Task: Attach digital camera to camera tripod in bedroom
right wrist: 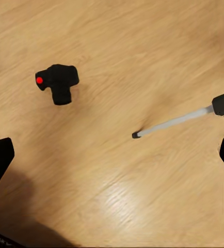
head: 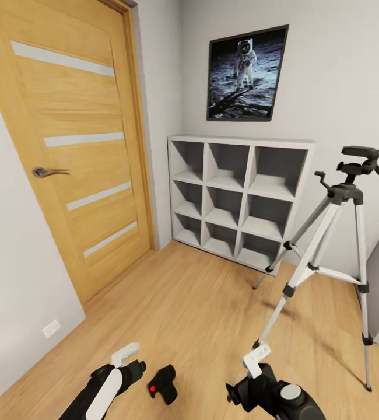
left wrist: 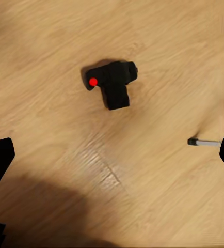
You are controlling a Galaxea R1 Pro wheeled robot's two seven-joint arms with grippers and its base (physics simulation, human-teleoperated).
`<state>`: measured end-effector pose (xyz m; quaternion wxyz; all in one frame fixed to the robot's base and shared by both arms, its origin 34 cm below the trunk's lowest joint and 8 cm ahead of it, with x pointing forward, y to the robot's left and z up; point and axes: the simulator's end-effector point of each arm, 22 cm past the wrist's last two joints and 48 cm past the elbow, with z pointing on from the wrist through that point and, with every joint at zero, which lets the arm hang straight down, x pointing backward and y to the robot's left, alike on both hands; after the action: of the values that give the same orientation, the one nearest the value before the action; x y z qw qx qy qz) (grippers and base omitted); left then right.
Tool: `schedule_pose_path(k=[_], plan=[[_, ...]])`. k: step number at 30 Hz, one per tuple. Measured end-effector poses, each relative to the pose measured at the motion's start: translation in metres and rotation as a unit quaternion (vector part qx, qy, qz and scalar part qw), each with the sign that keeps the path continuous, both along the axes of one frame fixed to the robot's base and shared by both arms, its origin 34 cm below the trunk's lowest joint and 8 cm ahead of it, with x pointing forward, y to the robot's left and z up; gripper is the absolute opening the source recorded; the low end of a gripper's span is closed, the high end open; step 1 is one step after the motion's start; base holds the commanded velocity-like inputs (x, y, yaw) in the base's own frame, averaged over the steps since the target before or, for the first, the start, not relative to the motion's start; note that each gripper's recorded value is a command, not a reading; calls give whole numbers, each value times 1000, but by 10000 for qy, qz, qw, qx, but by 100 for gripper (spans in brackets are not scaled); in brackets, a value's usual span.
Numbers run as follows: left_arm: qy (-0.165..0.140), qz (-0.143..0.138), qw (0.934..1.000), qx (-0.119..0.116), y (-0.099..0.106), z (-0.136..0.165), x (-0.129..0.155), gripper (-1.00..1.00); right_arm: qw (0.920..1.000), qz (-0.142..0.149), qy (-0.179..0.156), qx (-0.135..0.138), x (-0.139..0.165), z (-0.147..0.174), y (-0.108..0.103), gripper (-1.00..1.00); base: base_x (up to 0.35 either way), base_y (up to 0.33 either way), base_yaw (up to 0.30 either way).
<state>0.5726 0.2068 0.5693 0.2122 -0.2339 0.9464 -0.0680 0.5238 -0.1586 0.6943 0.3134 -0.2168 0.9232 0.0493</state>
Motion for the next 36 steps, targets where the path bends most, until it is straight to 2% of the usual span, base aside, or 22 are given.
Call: schedule_pose_path(k=[6, 11, 20, 27, 32, 36], plan=[[6, -6, 10000, 5, 0, 0, 0, 100, 9999, -41, 94, -31, -10, -6, -8, 100, 0, 0, -264], [18, 36, 10000, -12, 1, 0, 0, 100, 9995, -294, 87, -69, -5, -6, -29, 100, 0, 0, -264], [6, 425, 9990, -124, 12, 3, 3, 100, 9980, -616, 56, -108, 2, -4, -56, 100, 0, 0, -264], [-20, 448, 9989, -157, 13, 4, 5, 100, 9973, -732, 42, -105, 5, -3, -64, 100, 0, 0, -264], [-23, 459, 9988, -147, 17, 3, 3, 100, 9952, -966, 70, -104, 7, -2, -80, 100, 0, 7, -264], [-14, 467, 9988, -135, 19, 2, 2, 100, 9911, -1282, 306, -169, 2, -6, -102, 100, 0, 165, -264]])
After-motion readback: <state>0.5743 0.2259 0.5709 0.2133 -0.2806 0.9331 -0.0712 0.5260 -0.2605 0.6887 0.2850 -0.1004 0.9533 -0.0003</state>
